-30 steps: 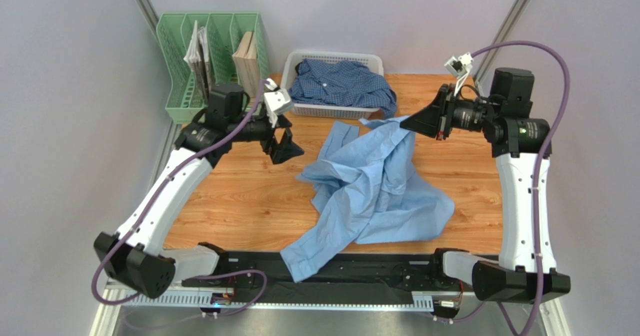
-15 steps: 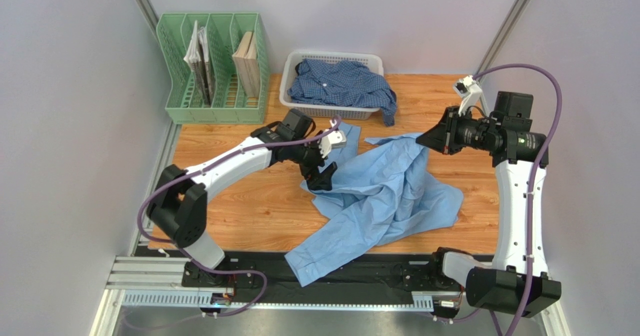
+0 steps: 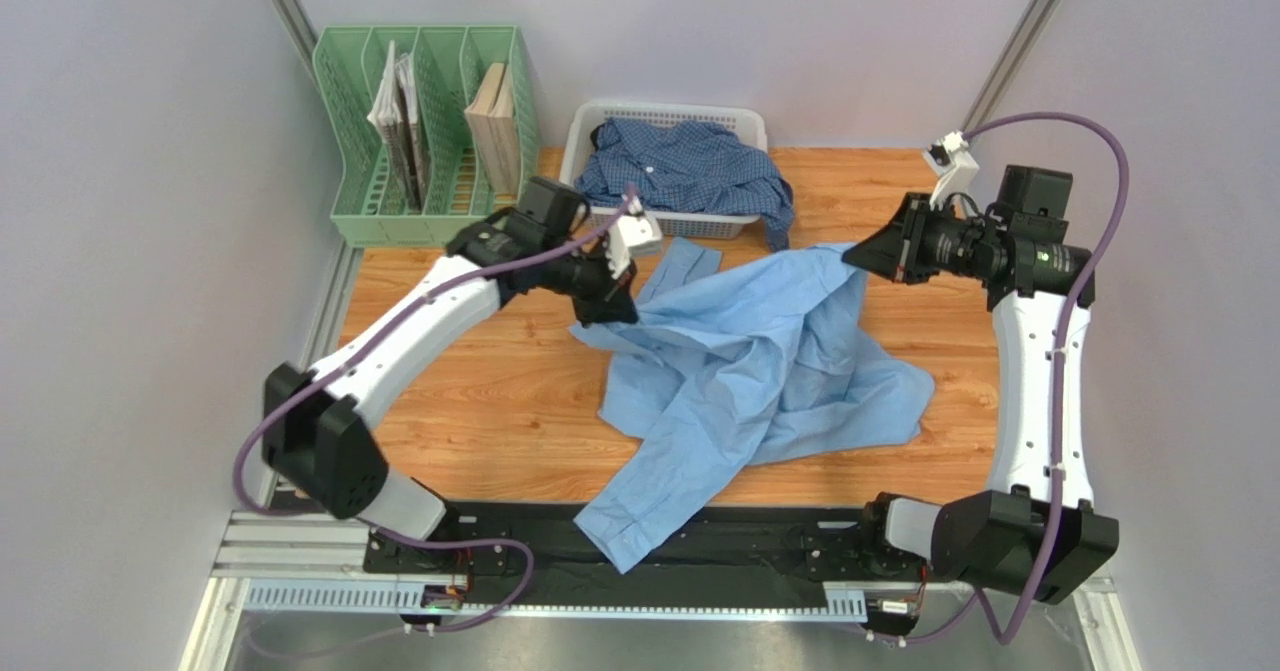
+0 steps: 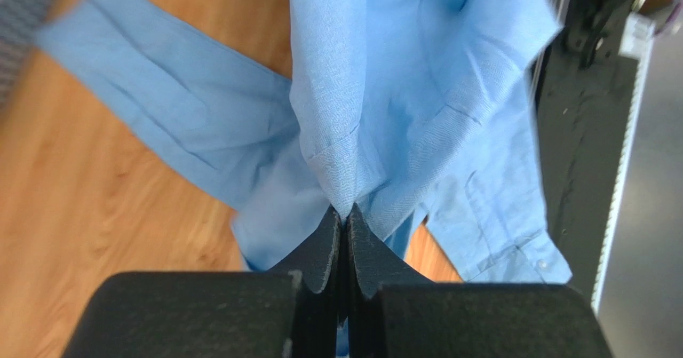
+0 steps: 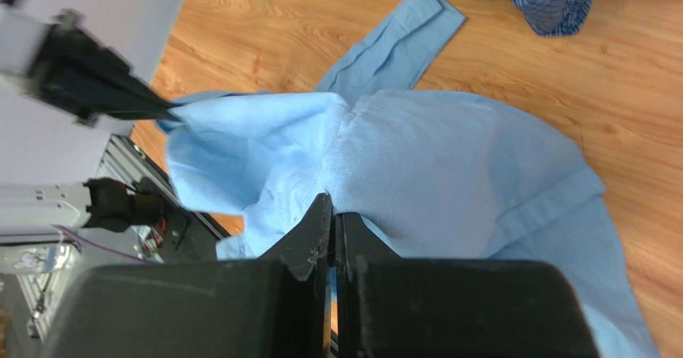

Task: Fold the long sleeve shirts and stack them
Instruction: Flatten the shirt out

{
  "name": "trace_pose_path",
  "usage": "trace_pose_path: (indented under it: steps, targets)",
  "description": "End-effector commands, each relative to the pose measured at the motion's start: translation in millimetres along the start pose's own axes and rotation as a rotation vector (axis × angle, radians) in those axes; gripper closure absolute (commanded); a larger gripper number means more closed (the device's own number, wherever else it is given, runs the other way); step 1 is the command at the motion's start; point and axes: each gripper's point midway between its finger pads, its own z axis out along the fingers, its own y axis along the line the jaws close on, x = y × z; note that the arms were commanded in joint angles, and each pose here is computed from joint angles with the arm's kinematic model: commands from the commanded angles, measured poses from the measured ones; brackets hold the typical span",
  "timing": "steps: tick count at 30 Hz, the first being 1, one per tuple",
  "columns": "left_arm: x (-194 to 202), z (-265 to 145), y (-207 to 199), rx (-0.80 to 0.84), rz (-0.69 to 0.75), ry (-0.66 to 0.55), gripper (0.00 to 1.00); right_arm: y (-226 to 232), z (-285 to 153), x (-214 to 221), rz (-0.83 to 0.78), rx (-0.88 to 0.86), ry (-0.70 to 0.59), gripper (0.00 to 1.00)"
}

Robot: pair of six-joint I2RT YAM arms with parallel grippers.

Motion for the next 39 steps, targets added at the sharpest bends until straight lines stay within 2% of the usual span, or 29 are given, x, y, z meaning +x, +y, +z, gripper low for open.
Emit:
trace_pose_path:
  steps: [1,3,6,7,8,10,11,13,14,17,19,22,23,24,26,27,28,30,31,32,33,34,35,36,37,38,39]
  targets:
    - [-64.6,-89.4,-27.7,-0.080,0.044,-0.228,1.00,14.1,21.9,-49.2,-0.046,-0.060,-0.106,1.00]
    - [-84.2,-119.3,-21.6,-0.157,0.047,-0.293,1.00,12.4,23.7,-73.9,-0.072,-0.036,-0.160,1.00]
    - [-95.1,-146.0,-21.1,-0.258,0.052,-0.299,1.00,-7.6,27.1,-94.7,-0.028,0.045,-0.179,1.00]
    - [-98.7,-150.2,-24.3,-0.254,0.032,-0.305,1.00,-17.1,33.4,-92.4,-0.011,0.059,-0.158,0.94]
    - [-94.6,-148.1,-28.2,-0.235,-0.007,-0.290,1.00,-20.7,35.4,-85.0,0.010,0.066,-0.126,0.73]
    - [-95.4,-141.5,-36.7,-0.171,-0.072,-0.296,1.00,-20.2,37.2,-72.7,-0.015,0.039,-0.065,0.57]
    - [-98.9,-138.8,-40.7,-0.151,-0.072,-0.304,1.00,-15.3,33.8,-58.5,0.009,0.027,-0.017,0.42]
    - [-107.8,-135.2,-46.7,-0.122,-0.074,-0.325,1.00,-3.1,26.9,-46.4,-0.015,-0.008,-0.004,0.33]
    - [-119.5,-132.2,-54.6,-0.099,-0.053,-0.350,1.00,13.3,13.9,-45.5,-0.057,-0.017,-0.043,0.26]
    - [-160.9,-149.4,-61.8,-0.134,-0.013,-0.467,1.00,31.4,-1.9,-33.0,-0.112,-0.024,-0.089,0.18]
    - [-189.3,-175.6,-58.9,-0.212,-0.015,-0.560,1.00,33.7,-11.4,-35.1,-0.155,0.013,-0.105,0.17]
    - [-219.3,-174.4,-70.3,-0.258,0.040,-0.596,1.00,31.0,-27.8,-35.7,-0.133,0.061,-0.071,0.17]
    - [-228.5,-156.8,-95.4,-0.200,0.080,-0.585,1.00,22.4,-34.8,-39.8,-0.107,0.087,-0.074,0.17]
    - [-231.7,-125.4,-89.2,-0.198,0.074,-0.535,1.00,14.2,-36.4,-40.5,-0.087,0.086,-0.059,0.17]
    - [-254.0,-102.8,-116.5,-0.121,0.078,-0.519,1.00,-5.4,-57.0,-43.3,0.003,0.133,-0.077,0.18]
    - [-252.4,-54.7,-110.5,-0.068,0.011,-0.439,1.00,-9.2,-62.7,-43.3,0.021,0.116,-0.086,0.18]
    - [-270.1,-56.9,-120.0,-0.031,0.012,-0.468,1.00,-18.7,-66.3,-35.4,0.092,0.108,-0.063,0.19]
    - [-272.4,-13.0,-123.6,0.049,-0.008,-0.420,1.00,-33.0,-82.6,-30.8,0.149,0.117,-0.074,0.19]
    - [-276.0,-6.2,-129.8,0.100,0.029,-0.427,0.95,-38.8,-85.7,-18.6,0.168,0.113,-0.037,0.20]
    - [-269.2,2.0,-136.1,0.155,0.058,-0.398,0.66,-47.6,-91.8,-10.9,0.206,0.129,-0.033,0.20]
    - [-258.9,8.1,-137.6,0.178,0.098,-0.359,0.56,-51.0,-93.7,-3.4,0.208,0.131,-0.014,0.20]
    - [-231.5,16.5,-125.0,0.148,0.143,-0.265,0.46,-52.9,-94.8,7.6,0.199,0.128,0.022,0.20]
    - [-215.1,19.9,-111.3,0.114,0.157,-0.219,0.36,-56.1,-93.7,18.3,0.210,0.131,0.047,0.21]
    - [-206.0,3.2,-102.3,0.075,0.170,-0.216,0.35,-59.8,-94.3,26.8,0.210,0.150,0.072,0.21]
    - [-159.7,19.2,-61.7,0.038,0.126,-0.128,0.26,-60.1,-92.9,34.1,0.183,0.146,0.086,0.21]
    - [-144.9,4.9,-56.1,0.045,0.136,-0.130,0.19,-55.0,-91.4,39.2,0.155,0.143,0.095,0.21]
    - [-98.1,17.8,-37.5,0.034,0.075,-0.035,0.12,-54.8,-87.9,50.4,0.154,0.141,0.128,0.21]
